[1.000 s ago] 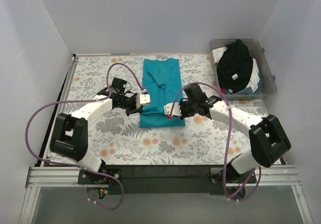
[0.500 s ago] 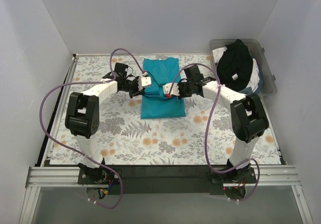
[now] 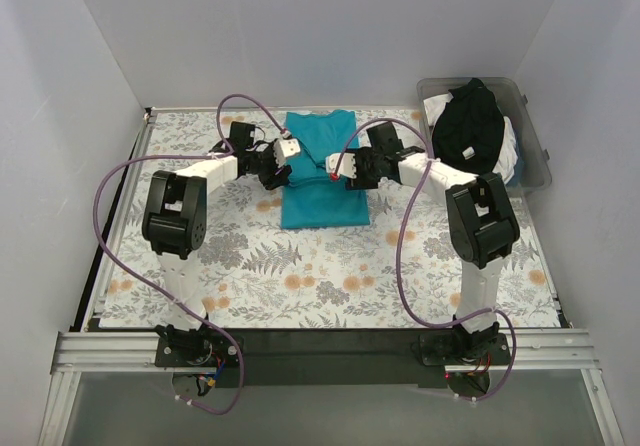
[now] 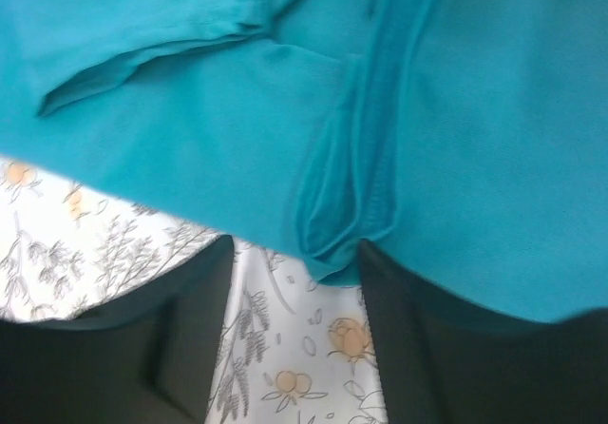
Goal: Fold and stack the t-shirts
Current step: Fold the tshirt
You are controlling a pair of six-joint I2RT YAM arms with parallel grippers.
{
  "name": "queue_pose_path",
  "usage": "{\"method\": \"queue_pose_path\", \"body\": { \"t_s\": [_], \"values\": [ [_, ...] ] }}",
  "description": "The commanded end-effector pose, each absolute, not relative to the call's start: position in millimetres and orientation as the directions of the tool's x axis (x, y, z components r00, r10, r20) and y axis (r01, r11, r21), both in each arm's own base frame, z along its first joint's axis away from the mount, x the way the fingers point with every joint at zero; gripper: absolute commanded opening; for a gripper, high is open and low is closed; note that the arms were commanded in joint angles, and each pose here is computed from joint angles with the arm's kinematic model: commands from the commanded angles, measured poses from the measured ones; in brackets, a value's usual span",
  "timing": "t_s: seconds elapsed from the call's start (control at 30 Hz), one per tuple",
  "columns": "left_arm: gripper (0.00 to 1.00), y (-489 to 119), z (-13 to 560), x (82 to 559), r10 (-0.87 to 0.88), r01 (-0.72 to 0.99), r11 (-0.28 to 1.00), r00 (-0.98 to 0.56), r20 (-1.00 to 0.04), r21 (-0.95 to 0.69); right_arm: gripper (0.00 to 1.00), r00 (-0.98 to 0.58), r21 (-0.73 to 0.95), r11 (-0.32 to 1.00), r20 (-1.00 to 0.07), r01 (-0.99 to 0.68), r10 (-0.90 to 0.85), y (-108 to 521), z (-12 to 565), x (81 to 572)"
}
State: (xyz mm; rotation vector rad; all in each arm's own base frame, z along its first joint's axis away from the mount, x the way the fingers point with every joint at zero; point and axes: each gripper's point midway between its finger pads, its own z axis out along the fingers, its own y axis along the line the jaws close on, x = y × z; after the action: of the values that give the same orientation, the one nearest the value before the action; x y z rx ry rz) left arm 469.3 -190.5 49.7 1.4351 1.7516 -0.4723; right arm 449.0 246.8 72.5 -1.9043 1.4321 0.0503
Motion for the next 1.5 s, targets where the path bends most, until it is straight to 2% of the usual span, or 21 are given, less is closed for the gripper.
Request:
{"method": "queue_pose_path", "body": {
  "t_s": [0.0,0.1,0.17,0.27,0.33,0.43,0.5,0.63,0.77,0.9,1.03,1.17,1.3,1.43,1.47],
  "values": [
    [0.56,-181,113,497,0.557,0.864,0.434,-0.037,-0.83,0.253,0.66,0.39,-0.655,0.011,-0.463,-0.755,-0.796,247,141,479],
    [0.59,-176,138,481,0.518,0.855,0.463,-0.047,-0.854,0.234,0.64,0.384,-0.646,0.039,-0.501,-0.762,-0.776,243,157,459],
    [0.6,-175,129,455,0.51,0.875,0.449,-0.083,-0.856,0.182,0.6,0.375,-0.623,0.047,-0.527,-0.781,-0.762,242,167,440],
    [0.59,-179,128,421,0.495,0.893,0.433,-0.119,-0.861,0.126,0.49,0.341,-0.552,0.036,-0.564,-0.833,-0.752,243,155,413],
    [0.54,-181,124,410,0.475,0.891,0.45,-0.178,-0.862,0.064,0.42,0.294,-0.507,0.062,-0.59,-0.86,-0.752,247,147,404],
    [0.53,-183,112,409,0.443,0.87,0.493,-0.276,-0.853,-0.025,0.41,0.202,-0.425,0.118,-0.634,-0.898,-0.747,251,141,405],
    [0.49,-188,108,404,0.429,0.875,0.475,-0.319,-0.845,-0.089,0.39,0.144,-0.333,0.114,-0.659,-0.936,-0.738,256,129,395],
    [0.49,-203,95,384,0.44,0.885,0.441,-0.36,-0.823,-0.151,0.38,0.04,-0.206,0.151,-0.706,-0.967,-0.708,269,123,382],
    [0.48,-214,76,380,0.454,0.858,0.475,-0.429,-0.781,-0.196,0.34,-0.089,-0.075,0.195,-0.696,-0.978,-0.713,273,92,377],
    [0.47,-215,44,375,0.497,0.819,0.523,-0.518,-0.696,-0.236,0.33,-0.175,-0.005,0.234,-0.65,-0.972,-0.739,268,61,372],
    [0.43,-209,15,344,0.569,0.811,0.518,-0.564,-0.599,-0.272,0.31,-0.246,0.081,0.247,-0.592,-0.966,-0.767,259,30,354],
    [0.4,-203,5,308,0.618,0.821,0.483,-0.566,-0.545,-0.305,0.29,-0.294,0.154,0.25,-0.54,-0.956,-0.789,252,11,329],
    [0.39,-197,5,267,0.664,0.84,0.43,-0.543,-0.514,-0.331,0.27,-0.326,0.248,0.228,-0.5,-0.942,-0.802,250,4,281],
    [0.39,-188,16,213,0.698,0.842,0.367,-0.53,-0.481,-0.396,0.27,-0.322,0.308,0.179,-0.515,-0.934,-0.794,253,27,229],
    [0.39,-188,25,201,0.695,0.849,0.342,-0.516,-0.5,-0.402,0.27,-0.309,0.337,0.14,-0.524,-0.931,-0.794,260,33,210]
  ]
}}
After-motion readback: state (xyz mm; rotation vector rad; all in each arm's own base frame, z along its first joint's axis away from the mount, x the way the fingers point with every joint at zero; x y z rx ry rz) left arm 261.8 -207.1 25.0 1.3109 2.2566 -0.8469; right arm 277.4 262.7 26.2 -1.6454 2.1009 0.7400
